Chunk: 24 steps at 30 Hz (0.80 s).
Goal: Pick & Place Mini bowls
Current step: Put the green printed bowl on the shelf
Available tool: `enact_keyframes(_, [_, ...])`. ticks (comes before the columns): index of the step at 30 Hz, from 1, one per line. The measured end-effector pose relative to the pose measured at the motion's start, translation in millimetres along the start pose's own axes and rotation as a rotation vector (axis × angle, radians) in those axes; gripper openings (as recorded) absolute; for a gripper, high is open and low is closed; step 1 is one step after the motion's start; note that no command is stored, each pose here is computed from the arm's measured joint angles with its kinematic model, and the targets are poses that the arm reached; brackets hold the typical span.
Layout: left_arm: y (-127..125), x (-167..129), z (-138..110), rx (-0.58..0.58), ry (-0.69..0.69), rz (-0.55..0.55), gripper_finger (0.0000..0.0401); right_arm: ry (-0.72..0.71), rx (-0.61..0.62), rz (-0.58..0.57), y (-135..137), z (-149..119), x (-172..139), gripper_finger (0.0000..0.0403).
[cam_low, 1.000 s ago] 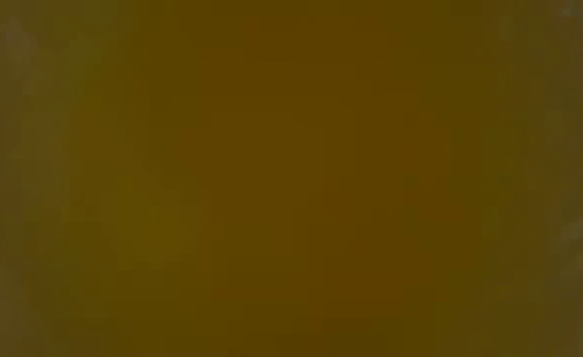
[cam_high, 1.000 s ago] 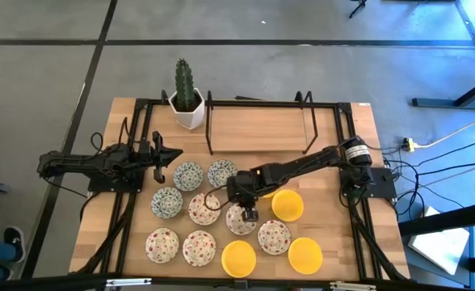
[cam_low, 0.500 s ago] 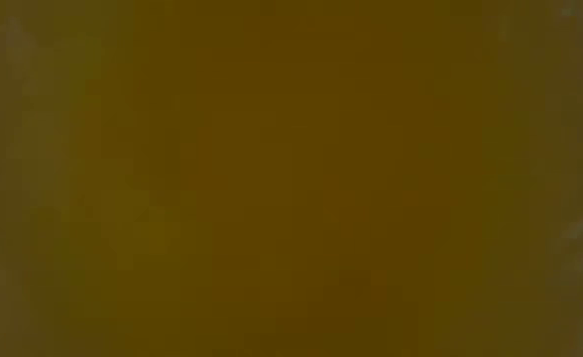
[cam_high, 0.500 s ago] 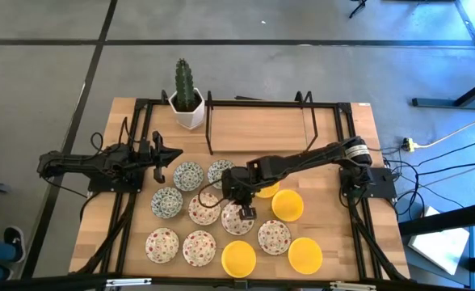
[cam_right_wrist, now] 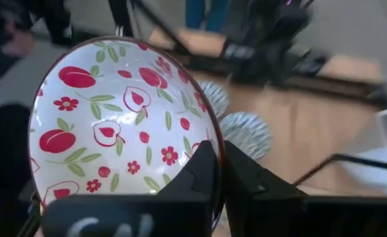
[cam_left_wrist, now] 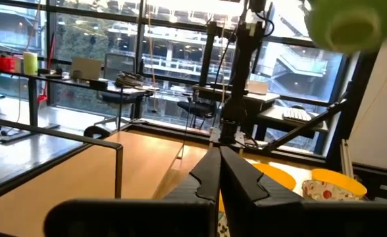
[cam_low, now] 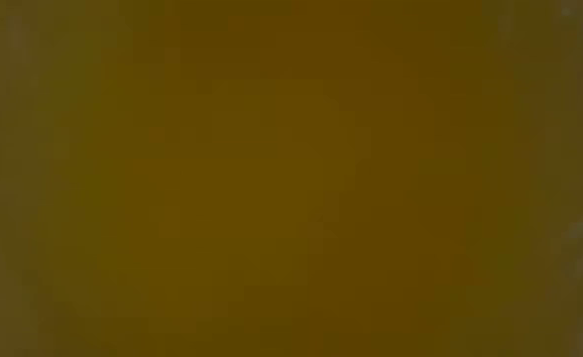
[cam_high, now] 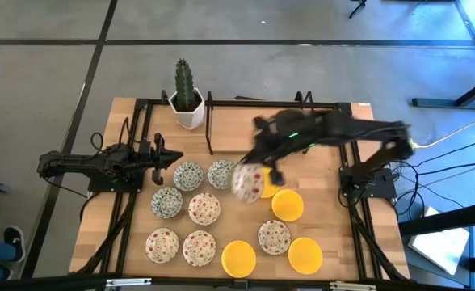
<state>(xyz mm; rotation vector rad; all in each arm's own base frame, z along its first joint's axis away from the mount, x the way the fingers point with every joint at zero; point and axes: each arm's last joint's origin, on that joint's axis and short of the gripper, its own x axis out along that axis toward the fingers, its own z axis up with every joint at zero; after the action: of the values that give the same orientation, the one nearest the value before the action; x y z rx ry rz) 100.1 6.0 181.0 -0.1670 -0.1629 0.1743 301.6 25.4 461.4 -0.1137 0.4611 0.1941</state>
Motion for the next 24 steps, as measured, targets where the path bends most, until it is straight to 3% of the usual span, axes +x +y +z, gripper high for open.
enact_keyframes(3, [0.0,0.0,0.0,0.000,0.000,0.000,0.0004,-0.101,-0.001,-0.030,-0.9,-14.2,-32.3,0.0013])
enact_keyframes(8, [0.1,0.0,-0.1,0.000,0.000,0.002,0.0004,-0.208,0.008,-0.095,-3.9,-65.8,-63.6,0.0013])
enact_keyframes(12, [0.6,0.0,-0.3,0.002,0.002,0.019,0.0004,-0.302,0.052,-0.181,-16.7,-109.5,-58.8,0.0013])
enact_keyframes(17, [1.8,0.0,-2.2,0.018,0.018,0.052,0.0004,-0.269,0.103,-0.263,-44.6,-155.2,-41.6,0.0013])
enact_keyframes(22, [4.5,-0.3,-0.5,0.103,-0.004,0.151,0.0004,-0.249,0.196,-0.450,-98.9,-154.9,-56.8,0.0013])
enact_keyframes(24, [5.6,-0.6,2.1,0.152,-0.028,0.202,0.0004,-0.182,0.232,-0.471,-122.8,-148.2,-62.0,0.0013])
